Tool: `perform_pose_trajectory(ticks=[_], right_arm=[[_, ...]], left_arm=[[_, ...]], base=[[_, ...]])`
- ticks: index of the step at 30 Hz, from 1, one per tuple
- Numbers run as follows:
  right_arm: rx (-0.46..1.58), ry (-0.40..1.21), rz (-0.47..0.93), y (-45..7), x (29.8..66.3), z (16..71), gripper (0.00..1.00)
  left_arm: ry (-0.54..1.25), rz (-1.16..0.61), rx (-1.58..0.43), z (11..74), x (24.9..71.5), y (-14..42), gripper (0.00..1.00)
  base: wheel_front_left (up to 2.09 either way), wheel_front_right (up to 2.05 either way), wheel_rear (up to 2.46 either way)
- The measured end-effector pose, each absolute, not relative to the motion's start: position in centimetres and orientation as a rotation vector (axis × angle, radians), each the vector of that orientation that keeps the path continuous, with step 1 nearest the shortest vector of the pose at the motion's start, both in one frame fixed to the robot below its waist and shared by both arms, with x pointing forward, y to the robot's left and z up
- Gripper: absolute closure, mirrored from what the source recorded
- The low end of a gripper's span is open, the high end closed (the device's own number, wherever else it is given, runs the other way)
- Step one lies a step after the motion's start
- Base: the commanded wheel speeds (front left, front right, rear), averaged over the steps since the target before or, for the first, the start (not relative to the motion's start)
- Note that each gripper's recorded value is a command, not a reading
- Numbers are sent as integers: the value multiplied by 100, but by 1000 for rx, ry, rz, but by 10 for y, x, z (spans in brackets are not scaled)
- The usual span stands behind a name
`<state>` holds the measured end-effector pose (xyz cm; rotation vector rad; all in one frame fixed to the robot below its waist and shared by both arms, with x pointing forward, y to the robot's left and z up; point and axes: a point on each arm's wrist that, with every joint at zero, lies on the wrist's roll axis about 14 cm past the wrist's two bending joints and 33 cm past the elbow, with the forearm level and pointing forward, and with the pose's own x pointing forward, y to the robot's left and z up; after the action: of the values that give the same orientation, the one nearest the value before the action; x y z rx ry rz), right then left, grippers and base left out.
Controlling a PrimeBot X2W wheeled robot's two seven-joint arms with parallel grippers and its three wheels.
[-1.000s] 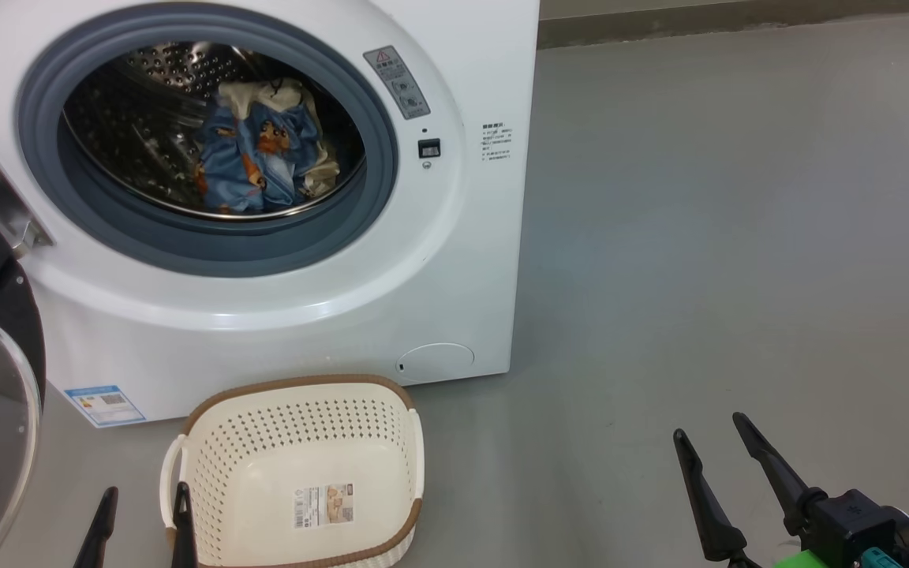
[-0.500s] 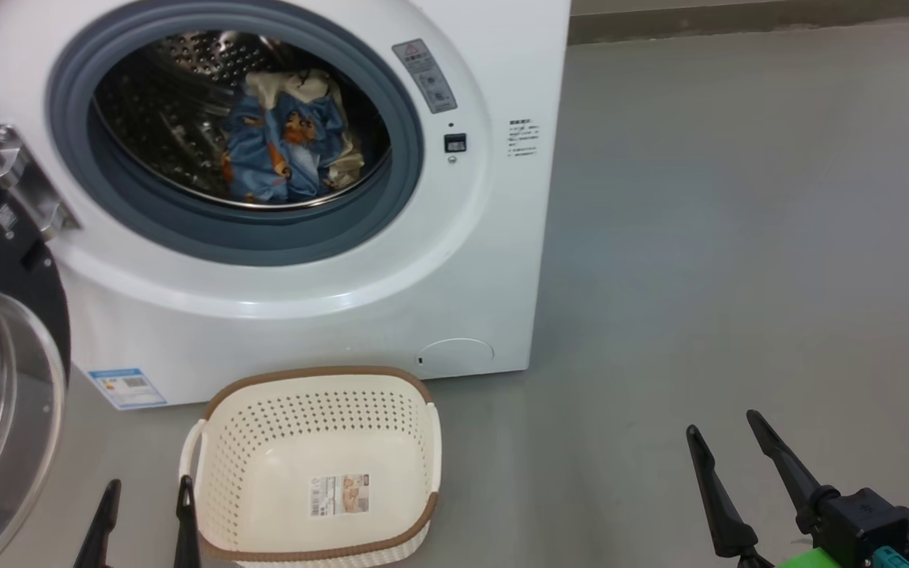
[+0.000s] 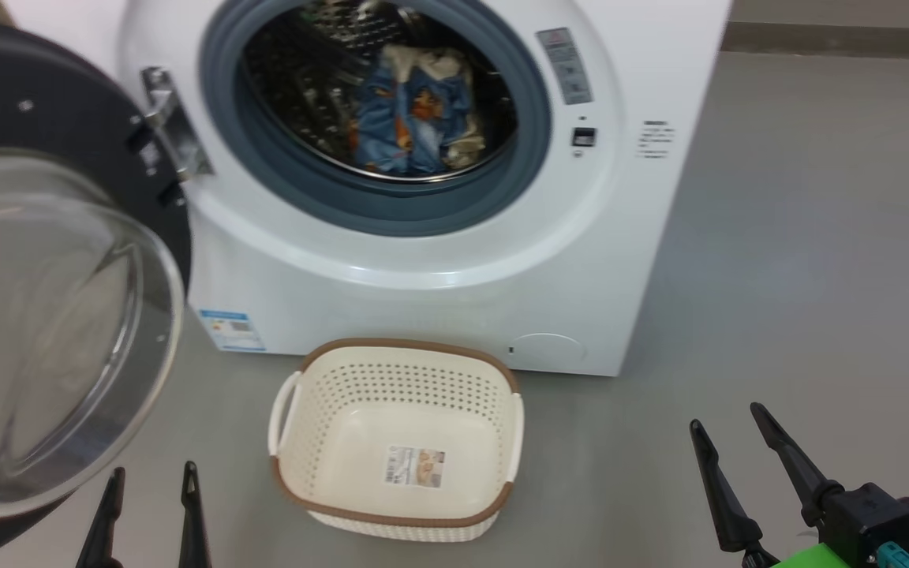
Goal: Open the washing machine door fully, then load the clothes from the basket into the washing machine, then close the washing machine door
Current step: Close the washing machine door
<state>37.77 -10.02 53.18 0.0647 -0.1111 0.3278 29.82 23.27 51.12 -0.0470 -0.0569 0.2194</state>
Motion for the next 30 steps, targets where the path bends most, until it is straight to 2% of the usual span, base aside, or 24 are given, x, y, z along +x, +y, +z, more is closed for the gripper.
perform_pose_trajectory(ticks=[17,30], right_arm=[[73,-99,621,-3,388,534,0],[79,-106,684,20,383,537,0]], left_arm=[[-88,458,-56,516,233,283,0],[-98,516,-51,516,212,295,0]], base=[[0,0,0],[0,0,0]])
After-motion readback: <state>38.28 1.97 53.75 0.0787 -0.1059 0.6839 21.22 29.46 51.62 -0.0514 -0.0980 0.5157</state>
